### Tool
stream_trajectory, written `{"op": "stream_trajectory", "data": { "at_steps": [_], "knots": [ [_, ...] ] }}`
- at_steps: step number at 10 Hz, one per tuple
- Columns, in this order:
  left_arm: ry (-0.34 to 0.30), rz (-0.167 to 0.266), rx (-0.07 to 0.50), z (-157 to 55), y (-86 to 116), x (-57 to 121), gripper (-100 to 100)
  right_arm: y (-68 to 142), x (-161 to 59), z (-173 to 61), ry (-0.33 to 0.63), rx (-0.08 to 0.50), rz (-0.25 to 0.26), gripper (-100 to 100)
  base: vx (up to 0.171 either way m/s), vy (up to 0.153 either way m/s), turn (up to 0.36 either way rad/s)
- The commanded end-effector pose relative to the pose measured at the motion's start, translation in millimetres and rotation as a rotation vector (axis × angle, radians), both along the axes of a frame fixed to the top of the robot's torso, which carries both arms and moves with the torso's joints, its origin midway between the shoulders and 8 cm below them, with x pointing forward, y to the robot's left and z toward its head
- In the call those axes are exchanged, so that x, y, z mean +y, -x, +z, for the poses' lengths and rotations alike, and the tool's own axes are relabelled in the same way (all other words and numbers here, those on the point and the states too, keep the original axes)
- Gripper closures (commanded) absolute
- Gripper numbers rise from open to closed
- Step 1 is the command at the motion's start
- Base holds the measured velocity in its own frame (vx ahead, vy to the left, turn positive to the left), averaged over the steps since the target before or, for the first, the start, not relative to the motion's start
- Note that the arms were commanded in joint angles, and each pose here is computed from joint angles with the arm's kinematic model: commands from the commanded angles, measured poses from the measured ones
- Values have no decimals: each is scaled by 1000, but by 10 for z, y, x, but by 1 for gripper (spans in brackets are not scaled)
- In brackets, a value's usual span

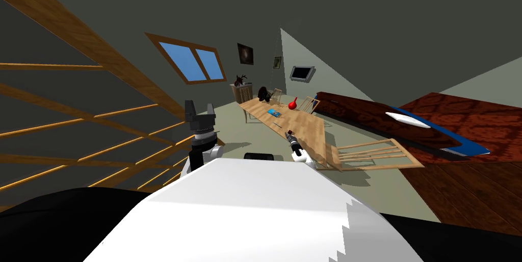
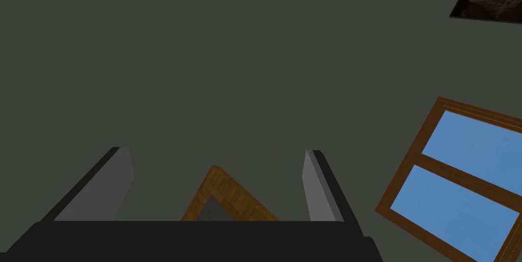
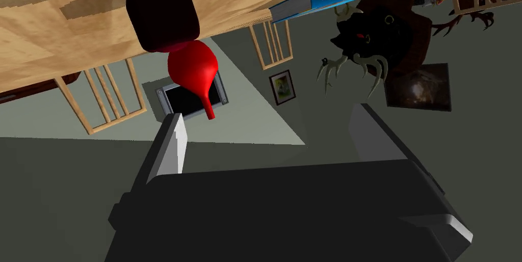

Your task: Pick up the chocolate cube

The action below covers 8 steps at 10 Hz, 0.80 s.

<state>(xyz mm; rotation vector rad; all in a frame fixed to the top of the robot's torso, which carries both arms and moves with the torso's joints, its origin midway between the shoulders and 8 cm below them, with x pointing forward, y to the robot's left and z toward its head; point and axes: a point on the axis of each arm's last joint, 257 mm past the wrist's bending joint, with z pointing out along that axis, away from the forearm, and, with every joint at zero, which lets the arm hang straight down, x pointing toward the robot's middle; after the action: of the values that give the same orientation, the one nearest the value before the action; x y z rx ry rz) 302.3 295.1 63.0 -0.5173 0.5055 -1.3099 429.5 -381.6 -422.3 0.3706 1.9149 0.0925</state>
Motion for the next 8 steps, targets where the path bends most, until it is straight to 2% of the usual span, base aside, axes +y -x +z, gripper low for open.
{"op": "stream_trajectory", "data": {
  "at_steps": [1, 4, 8],
  "knots": [
    [0, 0, 0, 0, 0, 0, 0, 11, -35, -76, 19, 19, -1, -100, 44, -15, 17],
    [0, 0, 0, 0, 0, 0, 0, 106, -236, -325, 120, 107, 7, -100, 67, -27, 41],
    [0, 0, 0, 0, 0, 0, 0, 222, -476, -542, 228, 198, 19, -100, 79, -32, 39]
  ]
}}
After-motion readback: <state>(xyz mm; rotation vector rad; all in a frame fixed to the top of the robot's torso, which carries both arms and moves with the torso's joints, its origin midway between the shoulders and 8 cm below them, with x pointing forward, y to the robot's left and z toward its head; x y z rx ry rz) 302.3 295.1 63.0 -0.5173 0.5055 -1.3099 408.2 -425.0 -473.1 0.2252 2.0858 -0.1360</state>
